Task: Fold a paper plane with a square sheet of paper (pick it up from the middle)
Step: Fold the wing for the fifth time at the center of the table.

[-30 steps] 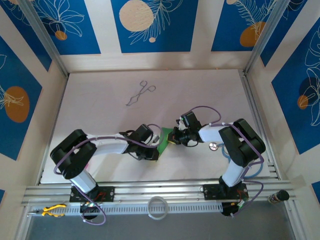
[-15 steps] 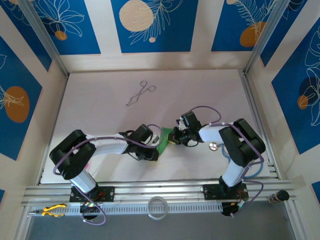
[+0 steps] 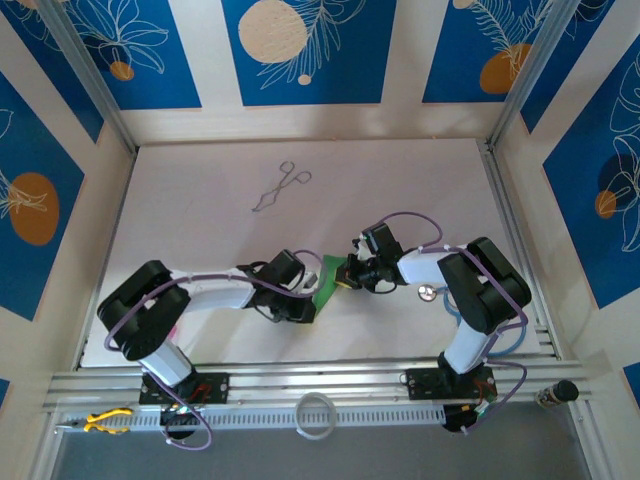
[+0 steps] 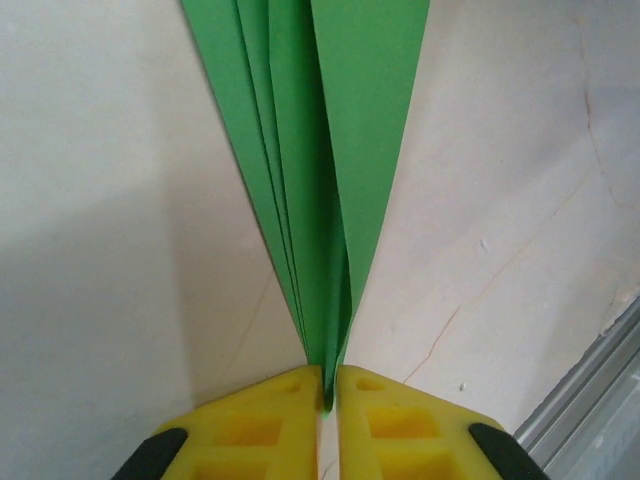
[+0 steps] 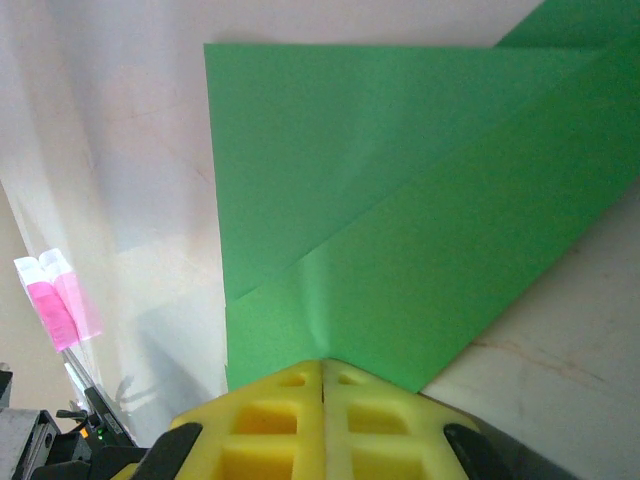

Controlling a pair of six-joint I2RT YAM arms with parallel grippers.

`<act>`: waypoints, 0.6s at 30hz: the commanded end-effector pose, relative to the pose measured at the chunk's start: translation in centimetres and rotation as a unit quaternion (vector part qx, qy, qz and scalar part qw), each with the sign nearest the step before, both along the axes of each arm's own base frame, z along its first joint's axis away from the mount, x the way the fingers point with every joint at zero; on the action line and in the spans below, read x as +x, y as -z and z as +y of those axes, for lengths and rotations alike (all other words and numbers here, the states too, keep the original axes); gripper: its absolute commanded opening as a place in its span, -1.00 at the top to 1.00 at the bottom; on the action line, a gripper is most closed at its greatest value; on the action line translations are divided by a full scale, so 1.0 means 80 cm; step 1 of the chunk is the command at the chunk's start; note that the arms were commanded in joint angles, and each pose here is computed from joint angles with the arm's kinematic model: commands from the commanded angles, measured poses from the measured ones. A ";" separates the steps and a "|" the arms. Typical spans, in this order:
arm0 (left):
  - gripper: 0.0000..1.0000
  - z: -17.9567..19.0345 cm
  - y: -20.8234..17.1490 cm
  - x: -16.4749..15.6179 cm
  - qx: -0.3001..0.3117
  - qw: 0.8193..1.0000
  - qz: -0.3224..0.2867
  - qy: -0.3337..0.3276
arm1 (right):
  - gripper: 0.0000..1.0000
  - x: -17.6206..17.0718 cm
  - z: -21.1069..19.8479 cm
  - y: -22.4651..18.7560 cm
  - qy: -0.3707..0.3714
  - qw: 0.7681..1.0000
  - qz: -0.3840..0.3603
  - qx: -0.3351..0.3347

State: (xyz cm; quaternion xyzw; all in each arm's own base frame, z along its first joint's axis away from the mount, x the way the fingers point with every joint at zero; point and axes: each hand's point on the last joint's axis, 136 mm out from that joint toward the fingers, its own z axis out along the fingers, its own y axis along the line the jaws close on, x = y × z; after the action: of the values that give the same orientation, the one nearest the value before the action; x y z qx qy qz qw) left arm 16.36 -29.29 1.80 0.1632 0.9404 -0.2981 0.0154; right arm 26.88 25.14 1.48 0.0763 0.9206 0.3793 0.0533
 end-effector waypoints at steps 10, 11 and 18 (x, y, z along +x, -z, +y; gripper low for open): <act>0.96 0.015 0.010 -0.023 0.022 0.999 0.023 0.020 | 0.95 -0.007 -0.018 0.024 0.016 0.999 0.032 -0.034; 0.99 0.014 0.010 -0.024 0.021 0.999 0.025 0.021 | 0.95 -0.006 -0.017 0.023 0.016 0.999 0.031 -0.034; 0.92 0.018 0.006 -0.025 0.020 0.999 0.022 0.018 | 0.95 -0.007 -0.019 0.024 0.016 0.999 0.031 -0.036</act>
State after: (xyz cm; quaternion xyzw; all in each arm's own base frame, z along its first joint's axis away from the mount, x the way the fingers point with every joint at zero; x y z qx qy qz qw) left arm 16.02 -28.99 1.78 0.1664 0.9405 -0.2960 0.0117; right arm 26.91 25.08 1.47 0.0773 0.9206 0.3790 0.0533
